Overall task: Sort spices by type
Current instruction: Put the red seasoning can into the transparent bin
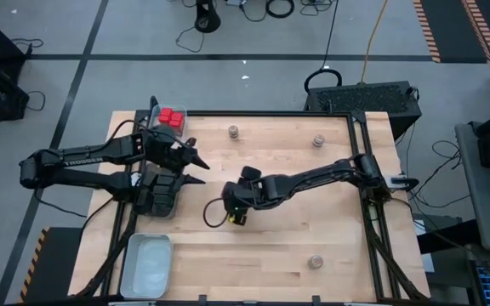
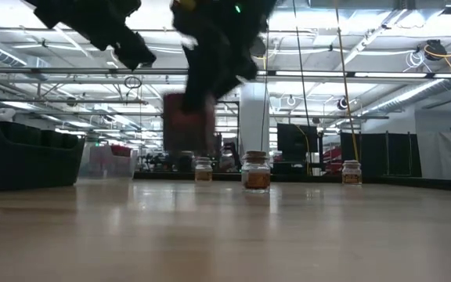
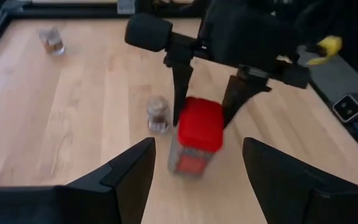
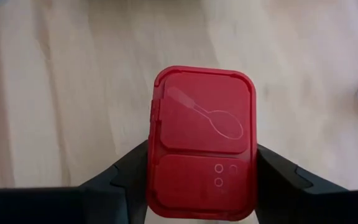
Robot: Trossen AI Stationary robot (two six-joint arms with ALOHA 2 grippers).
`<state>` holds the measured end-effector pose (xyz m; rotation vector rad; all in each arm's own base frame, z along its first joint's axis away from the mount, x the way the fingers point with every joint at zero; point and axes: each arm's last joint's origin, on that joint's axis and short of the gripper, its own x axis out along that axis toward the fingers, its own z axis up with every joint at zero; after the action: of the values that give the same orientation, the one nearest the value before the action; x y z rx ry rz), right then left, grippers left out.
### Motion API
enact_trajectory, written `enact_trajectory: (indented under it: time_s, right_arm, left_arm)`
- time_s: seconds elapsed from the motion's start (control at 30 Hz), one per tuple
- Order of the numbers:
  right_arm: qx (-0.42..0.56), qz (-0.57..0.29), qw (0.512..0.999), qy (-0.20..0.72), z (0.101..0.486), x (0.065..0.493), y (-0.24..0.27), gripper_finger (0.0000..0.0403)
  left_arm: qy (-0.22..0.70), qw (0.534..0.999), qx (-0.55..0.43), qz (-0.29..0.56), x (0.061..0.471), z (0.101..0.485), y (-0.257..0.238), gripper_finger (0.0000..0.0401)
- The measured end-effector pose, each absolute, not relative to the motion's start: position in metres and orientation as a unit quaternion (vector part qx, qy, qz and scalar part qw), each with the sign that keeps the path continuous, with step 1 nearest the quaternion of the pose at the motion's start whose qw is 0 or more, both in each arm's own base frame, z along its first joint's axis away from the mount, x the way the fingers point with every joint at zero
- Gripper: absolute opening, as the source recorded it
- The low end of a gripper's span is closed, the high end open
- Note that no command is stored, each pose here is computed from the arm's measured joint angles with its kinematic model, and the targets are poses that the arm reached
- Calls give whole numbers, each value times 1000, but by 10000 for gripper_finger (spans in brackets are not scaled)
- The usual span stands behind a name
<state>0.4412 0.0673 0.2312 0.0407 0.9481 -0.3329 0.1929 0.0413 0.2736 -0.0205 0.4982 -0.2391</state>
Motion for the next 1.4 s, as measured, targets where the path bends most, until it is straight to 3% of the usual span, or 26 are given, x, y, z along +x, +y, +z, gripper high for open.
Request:
enact_trajectory:
  time_s: [0.33,0.5,0.73,1.2,1.4]
  right_arm:
    - [-54,-124,905,402,280,456,52,196]
    - [-65,-124,909,392,283,459,44,196]
    - [-64,-115,911,391,283,459,41,196]
    - [-76,-110,910,393,283,459,41,196]
    - [-79,-109,909,396,283,459,41,196]
  left_arm:
    - [208,967,17,-149,199,280,29,249]
    - [197,968,38,-151,201,282,24,249]
    - [204,973,94,-58,204,283,22,249]
    - [213,964,151,-44,212,279,14,249]
    - [200,971,127,-40,214,281,14,249]
